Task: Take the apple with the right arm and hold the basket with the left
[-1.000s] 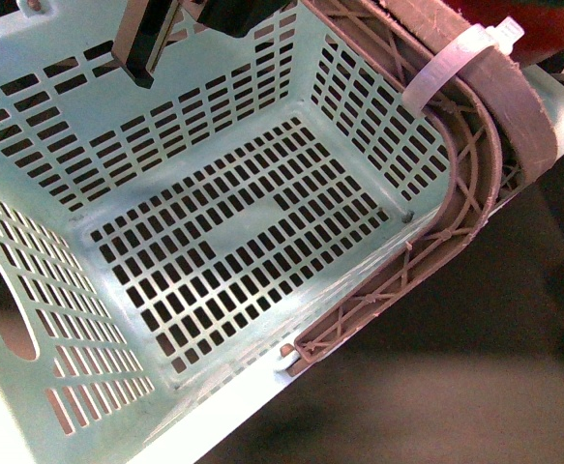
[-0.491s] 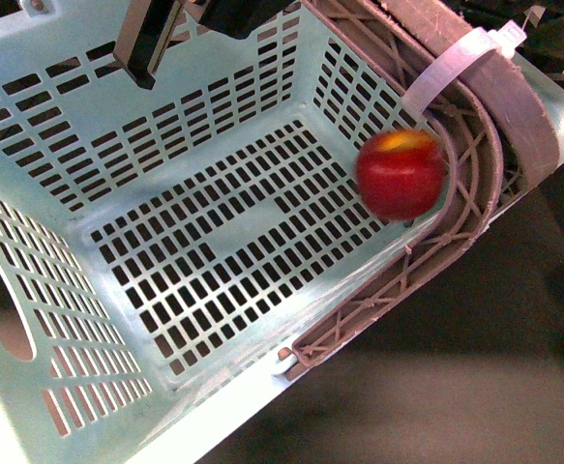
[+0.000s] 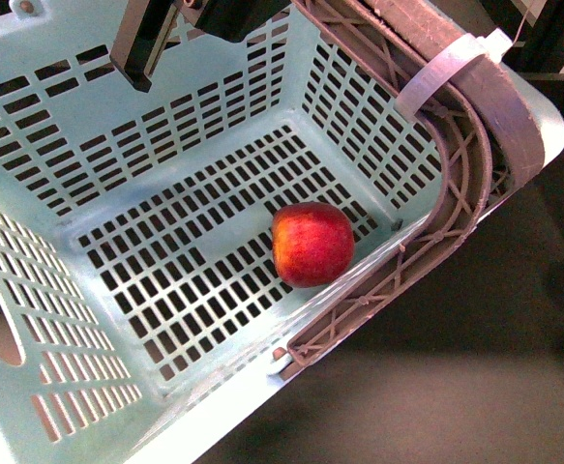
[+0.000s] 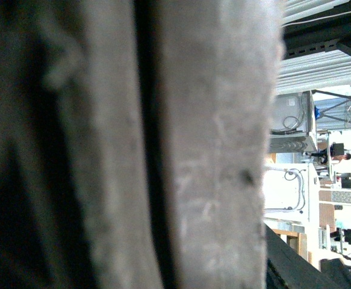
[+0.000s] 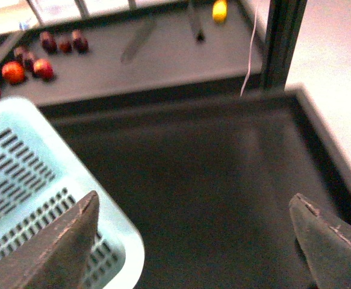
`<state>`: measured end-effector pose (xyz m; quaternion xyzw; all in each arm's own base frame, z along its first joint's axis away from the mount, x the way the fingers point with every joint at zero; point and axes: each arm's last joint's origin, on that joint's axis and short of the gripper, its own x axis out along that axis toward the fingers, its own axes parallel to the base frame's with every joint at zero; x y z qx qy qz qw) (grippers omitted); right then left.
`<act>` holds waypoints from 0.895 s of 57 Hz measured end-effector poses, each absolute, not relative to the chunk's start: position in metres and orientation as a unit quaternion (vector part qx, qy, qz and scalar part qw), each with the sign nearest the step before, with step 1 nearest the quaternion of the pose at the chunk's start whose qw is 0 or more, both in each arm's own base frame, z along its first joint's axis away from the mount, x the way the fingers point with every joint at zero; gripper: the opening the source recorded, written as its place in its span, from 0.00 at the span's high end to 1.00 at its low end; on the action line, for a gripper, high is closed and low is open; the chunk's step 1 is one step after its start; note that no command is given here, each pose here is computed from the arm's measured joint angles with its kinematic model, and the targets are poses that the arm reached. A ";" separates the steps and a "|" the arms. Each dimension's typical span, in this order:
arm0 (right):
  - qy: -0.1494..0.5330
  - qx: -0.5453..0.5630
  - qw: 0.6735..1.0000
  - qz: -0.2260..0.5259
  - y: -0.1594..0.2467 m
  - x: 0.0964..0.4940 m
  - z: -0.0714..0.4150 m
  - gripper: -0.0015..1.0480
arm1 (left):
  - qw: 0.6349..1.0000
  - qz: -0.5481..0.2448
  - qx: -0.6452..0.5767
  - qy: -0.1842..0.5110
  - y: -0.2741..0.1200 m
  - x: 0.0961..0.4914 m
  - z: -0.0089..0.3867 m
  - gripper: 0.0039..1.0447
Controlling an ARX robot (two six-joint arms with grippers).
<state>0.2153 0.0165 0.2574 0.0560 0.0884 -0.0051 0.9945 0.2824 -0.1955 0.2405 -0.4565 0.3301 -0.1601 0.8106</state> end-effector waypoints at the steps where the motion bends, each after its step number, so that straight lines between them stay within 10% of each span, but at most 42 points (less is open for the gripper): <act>1: 0.067 0.050 0.997 -0.003 0.016 0.213 0.255 0.20 | 0.811 -0.161 -0.456 0.330 -0.196 0.282 0.240 0.71; 28: 0.004 0.004 1.000 0.000 0.000 0.164 0.202 0.97 | 0.810 -0.161 -0.457 0.331 -0.196 0.282 0.240 0.71; 51: 0.005 0.002 1.000 0.000 0.000 0.137 0.181 0.98 | 0.810 -0.161 -0.457 0.331 -0.196 0.282 0.240 0.71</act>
